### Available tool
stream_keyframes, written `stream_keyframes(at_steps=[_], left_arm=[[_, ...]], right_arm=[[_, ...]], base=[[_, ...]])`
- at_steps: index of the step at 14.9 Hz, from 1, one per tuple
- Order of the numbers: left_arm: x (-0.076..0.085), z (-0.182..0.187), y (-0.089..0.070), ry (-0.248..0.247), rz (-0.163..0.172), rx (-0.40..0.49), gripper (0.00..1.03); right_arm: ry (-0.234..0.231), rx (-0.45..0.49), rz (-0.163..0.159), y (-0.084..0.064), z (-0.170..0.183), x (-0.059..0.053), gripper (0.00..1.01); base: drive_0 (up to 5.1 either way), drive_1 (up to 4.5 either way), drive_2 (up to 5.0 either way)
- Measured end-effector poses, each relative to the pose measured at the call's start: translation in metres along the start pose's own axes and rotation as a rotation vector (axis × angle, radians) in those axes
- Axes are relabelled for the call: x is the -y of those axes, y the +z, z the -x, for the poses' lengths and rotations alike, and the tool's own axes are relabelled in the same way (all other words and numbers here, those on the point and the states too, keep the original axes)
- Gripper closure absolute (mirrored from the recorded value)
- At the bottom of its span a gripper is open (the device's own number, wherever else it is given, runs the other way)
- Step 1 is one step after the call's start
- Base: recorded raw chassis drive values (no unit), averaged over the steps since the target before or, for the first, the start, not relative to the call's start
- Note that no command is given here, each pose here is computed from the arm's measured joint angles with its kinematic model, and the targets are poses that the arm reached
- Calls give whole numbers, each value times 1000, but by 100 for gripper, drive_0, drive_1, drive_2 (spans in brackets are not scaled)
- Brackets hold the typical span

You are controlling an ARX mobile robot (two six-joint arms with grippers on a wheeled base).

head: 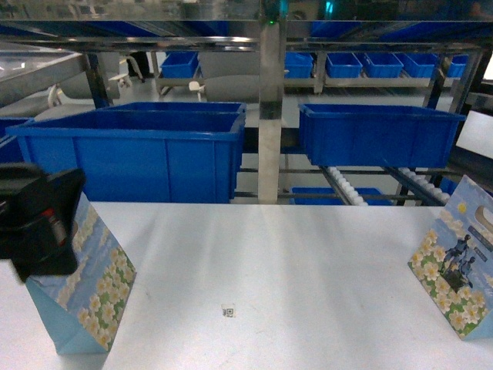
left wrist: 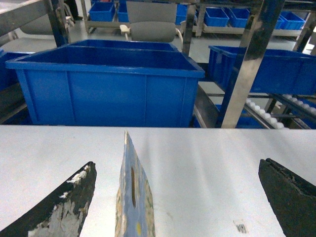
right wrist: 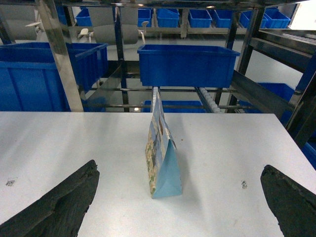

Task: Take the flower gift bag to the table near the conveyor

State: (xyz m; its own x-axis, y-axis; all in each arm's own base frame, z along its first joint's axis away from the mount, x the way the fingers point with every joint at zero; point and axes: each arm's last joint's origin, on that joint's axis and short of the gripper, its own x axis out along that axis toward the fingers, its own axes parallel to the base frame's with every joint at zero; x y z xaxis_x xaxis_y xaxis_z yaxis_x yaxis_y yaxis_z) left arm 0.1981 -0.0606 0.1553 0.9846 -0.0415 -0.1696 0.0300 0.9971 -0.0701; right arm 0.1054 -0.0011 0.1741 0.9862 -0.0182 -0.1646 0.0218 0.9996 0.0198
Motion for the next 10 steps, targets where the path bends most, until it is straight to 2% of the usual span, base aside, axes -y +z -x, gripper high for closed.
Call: stream_keyframes(at_steps=[1,3,5,6,7,8,9,10], left_arm=[[-5,15,2,-3,-16,-14,5],[-15,45,12,-8,-16,-4,5],[-23,75,9,21,-28,-25,5],[-24,90,9,13,-36,-13,5],[-25,97,12,8,-22,31,5],[-26,96,11,20,-27,18,5],[-25,97,10,29,-32,73,9],[-29,102,3,19,-41,131,22]], right_arm=[[0,0,0,0,0,0,3],[0,0,0,0,0,0,3],[0,0,0,0,0,0,3],[0,0,0,0,0,0,3],[0,0,0,0,0,0,3],[0,0,0,0,0,0,3],[7,85,4,-1,2,0,10],[15,149,13,-10,7,0,23]], base=[[0,0,0],[0,0,0],[0,0,0],[0,0,0],[0,0,0],[0,0,0],[0,0,0],[0,0,0]])
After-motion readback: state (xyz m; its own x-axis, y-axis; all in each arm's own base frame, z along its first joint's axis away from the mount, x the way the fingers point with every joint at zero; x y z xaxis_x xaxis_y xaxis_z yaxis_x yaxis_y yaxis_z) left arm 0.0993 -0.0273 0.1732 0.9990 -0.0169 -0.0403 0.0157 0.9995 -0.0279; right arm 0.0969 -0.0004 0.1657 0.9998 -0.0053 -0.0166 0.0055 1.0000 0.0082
